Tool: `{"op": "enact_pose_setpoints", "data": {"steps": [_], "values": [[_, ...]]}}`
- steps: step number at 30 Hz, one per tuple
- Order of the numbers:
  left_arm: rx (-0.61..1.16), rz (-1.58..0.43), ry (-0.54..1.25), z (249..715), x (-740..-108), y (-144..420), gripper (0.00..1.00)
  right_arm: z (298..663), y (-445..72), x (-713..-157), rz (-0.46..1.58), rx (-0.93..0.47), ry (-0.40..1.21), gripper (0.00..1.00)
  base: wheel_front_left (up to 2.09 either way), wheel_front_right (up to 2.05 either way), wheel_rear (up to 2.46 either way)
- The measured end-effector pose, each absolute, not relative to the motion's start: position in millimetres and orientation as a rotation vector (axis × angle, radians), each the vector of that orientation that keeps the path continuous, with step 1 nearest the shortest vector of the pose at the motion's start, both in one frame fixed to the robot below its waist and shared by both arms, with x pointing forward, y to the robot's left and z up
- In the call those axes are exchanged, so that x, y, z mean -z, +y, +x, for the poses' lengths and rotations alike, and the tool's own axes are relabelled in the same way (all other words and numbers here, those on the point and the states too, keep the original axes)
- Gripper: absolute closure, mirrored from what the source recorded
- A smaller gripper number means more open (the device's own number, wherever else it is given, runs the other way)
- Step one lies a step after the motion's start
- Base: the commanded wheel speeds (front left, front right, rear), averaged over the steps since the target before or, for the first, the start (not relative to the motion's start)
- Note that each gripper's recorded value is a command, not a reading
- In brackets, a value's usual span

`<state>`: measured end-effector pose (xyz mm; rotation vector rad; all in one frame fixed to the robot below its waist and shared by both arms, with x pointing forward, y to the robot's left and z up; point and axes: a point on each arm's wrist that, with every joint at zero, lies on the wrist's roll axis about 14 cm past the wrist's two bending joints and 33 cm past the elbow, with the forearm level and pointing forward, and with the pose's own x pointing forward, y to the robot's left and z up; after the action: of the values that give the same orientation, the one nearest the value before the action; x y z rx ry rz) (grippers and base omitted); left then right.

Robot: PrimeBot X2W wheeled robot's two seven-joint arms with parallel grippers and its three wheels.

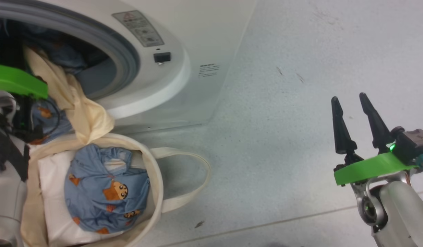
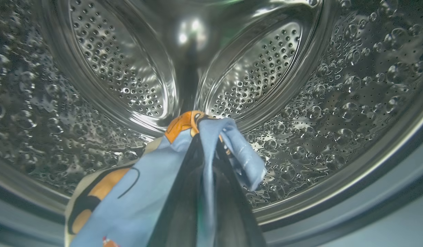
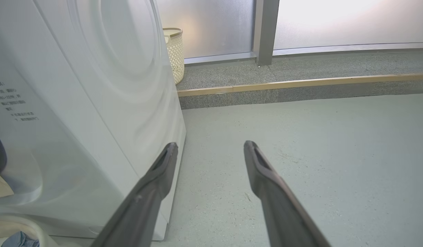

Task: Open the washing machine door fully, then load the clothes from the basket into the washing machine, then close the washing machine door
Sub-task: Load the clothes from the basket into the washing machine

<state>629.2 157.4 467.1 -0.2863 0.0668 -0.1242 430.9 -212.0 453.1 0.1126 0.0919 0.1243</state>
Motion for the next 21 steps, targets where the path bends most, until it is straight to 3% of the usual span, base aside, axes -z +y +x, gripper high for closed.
{"op": "enact_pose_setpoints", "data": {"steps": [4, 11, 18, 19, 20, 21], "values": [[0.152, -0.281, 0.034, 648, -472, 145, 1.0, 430, -226, -451, 0.093, -0.088, 0.098, 0.0, 0.0, 0.0, 0.0], [0.119, -0.337, -0.282, 678, -556, 160, 1.0, 435, -237, -443, 0.074, -0.058, 0.107, 0.0, 0.0, 0.0, 0.0], [0.129, -0.302, -0.08, 677, -485, 140, 1.0, 437, -235, -436, 0.071, -0.059, 0.122, 0.0, 0.0, 0.0, 0.0], [0.134, -0.279, -0.011, 674, -464, 136, 0.81, 436, -235, -437, 0.07, -0.059, 0.12, 0.0, 0.0, 0.0, 0.0], [0.145, -0.242, 0.062, 669, -443, 132, 0.17, 436, -235, -438, 0.069, -0.058, 0.119, 0.0, 0.0, 0.0, 0.0], [0.14, -0.23, 0.128, 664, -423, 132, 0.0, 436, -235, -439, 0.069, -0.057, 0.117, 0.0, 0.0, 0.0, 0.0]]}}
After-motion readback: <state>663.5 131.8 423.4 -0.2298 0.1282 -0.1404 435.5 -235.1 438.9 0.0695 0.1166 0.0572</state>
